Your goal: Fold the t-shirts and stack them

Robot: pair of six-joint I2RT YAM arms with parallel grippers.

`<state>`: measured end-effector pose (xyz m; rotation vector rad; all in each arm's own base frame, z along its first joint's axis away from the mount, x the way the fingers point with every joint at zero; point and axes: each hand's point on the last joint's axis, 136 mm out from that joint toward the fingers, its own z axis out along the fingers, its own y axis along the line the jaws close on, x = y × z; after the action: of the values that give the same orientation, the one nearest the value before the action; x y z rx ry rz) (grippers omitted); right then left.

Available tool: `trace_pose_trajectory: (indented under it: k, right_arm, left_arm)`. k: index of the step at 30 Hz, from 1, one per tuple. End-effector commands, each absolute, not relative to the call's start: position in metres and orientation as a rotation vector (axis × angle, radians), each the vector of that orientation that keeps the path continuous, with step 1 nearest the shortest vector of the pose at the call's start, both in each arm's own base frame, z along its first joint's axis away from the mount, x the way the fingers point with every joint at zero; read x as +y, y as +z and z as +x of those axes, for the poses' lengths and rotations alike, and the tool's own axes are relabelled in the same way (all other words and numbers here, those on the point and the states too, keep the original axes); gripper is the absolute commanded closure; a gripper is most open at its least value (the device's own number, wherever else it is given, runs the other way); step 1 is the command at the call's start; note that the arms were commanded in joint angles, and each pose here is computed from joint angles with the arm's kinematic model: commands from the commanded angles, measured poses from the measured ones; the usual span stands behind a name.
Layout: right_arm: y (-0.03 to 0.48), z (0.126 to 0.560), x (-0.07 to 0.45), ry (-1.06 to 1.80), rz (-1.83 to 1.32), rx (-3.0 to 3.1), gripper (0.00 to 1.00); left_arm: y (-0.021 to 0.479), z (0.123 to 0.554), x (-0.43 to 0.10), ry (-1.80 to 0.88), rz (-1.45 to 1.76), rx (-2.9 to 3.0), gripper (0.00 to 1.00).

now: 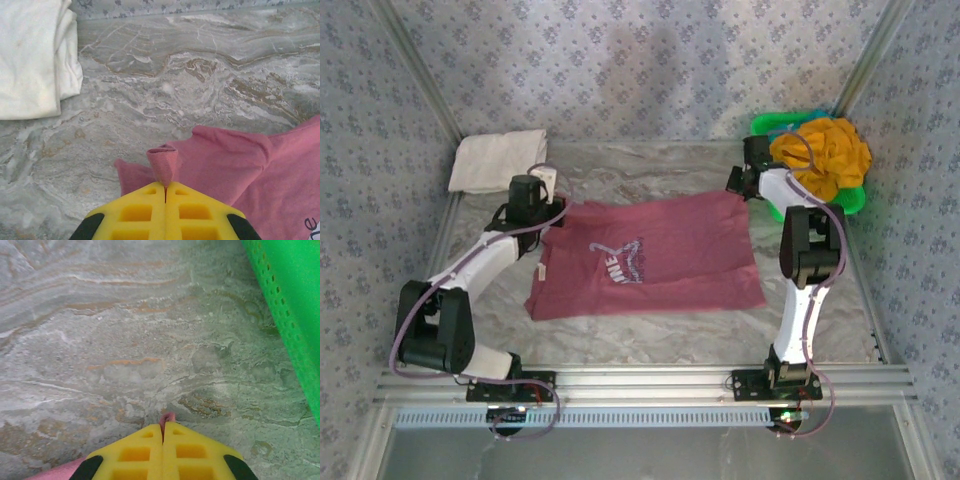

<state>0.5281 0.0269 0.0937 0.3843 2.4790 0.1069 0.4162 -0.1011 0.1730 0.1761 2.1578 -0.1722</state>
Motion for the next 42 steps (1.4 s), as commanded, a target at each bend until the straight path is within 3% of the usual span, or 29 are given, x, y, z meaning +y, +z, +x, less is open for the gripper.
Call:
trace_pose_trajectory:
  k: [1,13,22,42]
  right_arm:
    - [0.127,0.531,0.027,0.129,0.373,2.373,1.0]
    - [0.117,0.491,0.013,0.071,0.414,2.334,1.0]
    - [0.134,0.482,0.018,0.111,0.395,2.292,1.0]
    - [0.104,0.419,0.02,0.147,0.406,2.382,1.0]
  left_arm:
    - [0.189,0.41,-0.095,-0.155,0.167,2.114,1.0]
    - [0.165,0.368,-0.075,-0.119,0.087,2.152,1.0]
    - [0.174,0.354,-0.067,-0.088,0.072,2.157,1.0]
    - [0.149,0.324,-0.065,-0.155,-0.013,2.233,1.0]
